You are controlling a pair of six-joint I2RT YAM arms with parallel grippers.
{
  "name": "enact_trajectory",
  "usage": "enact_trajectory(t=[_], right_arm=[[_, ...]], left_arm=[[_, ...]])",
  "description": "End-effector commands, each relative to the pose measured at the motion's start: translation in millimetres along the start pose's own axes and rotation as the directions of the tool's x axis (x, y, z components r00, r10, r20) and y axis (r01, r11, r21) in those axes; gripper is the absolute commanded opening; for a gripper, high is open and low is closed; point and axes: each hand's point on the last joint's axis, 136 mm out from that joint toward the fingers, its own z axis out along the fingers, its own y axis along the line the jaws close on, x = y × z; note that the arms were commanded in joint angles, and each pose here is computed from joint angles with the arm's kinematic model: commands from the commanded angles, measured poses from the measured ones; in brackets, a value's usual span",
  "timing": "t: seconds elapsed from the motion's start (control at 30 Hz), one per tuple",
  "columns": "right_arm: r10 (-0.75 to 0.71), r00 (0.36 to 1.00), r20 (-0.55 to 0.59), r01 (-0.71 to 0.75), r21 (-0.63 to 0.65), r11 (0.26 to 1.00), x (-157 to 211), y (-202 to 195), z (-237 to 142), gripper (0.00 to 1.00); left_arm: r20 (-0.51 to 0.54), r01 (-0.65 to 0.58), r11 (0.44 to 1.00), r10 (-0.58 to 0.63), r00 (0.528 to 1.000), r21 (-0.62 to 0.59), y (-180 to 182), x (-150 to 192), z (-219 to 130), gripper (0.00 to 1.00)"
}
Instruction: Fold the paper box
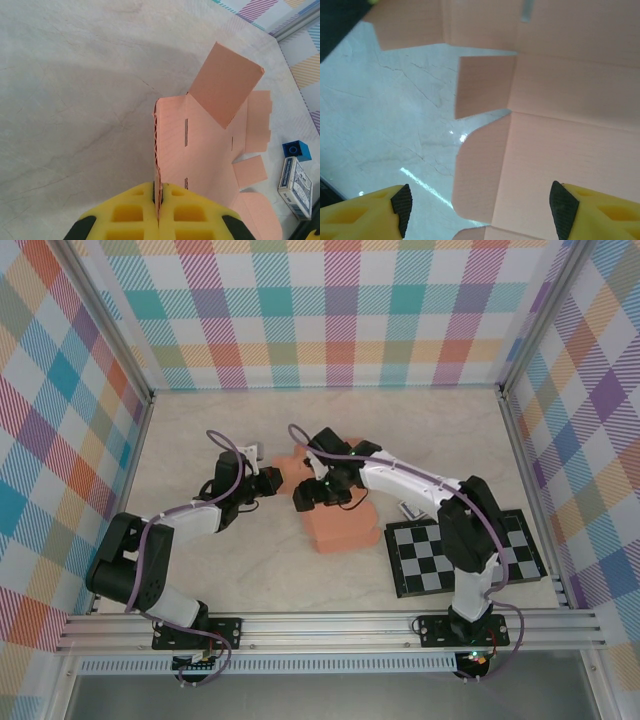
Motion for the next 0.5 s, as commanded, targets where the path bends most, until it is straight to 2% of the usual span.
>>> enact_trajectory(t=[0.0,0.13,0.27,0.47], right_arm=[[-0.075,0.989,0.125,0.067,0.069,0.995,-26.6,-1.4,2.1,0.77],[-0.086,0.987,0.135,0.075,0.088,0.993,-34.5,-5.9,17.8,0.77],[-0.059,0.994,0.096,0.052,0.072,0.996,-32.6,-9.1,40.8,0.76],[-0.025,0.993,0.117,0.008,0.14,0.99,-43.9,-22.0,40.1,0.75]], left_arm=[[0.018,0.016,1.0,-0.016,1.0,0.018,-3.6,-3.2,3.8,0.0],[0.022,0.022,1.0,-0.022,1.0,0.014,-2.6,-3.3,3.0,0.0],[0.021,0.028,0.999,-0.028,0.999,0.015,-2.2,-3.0,3.9,0.0],[0.016,0.036,0.999,-0.036,0.999,0.01,0.0,-1.4,7.4,0.0]])
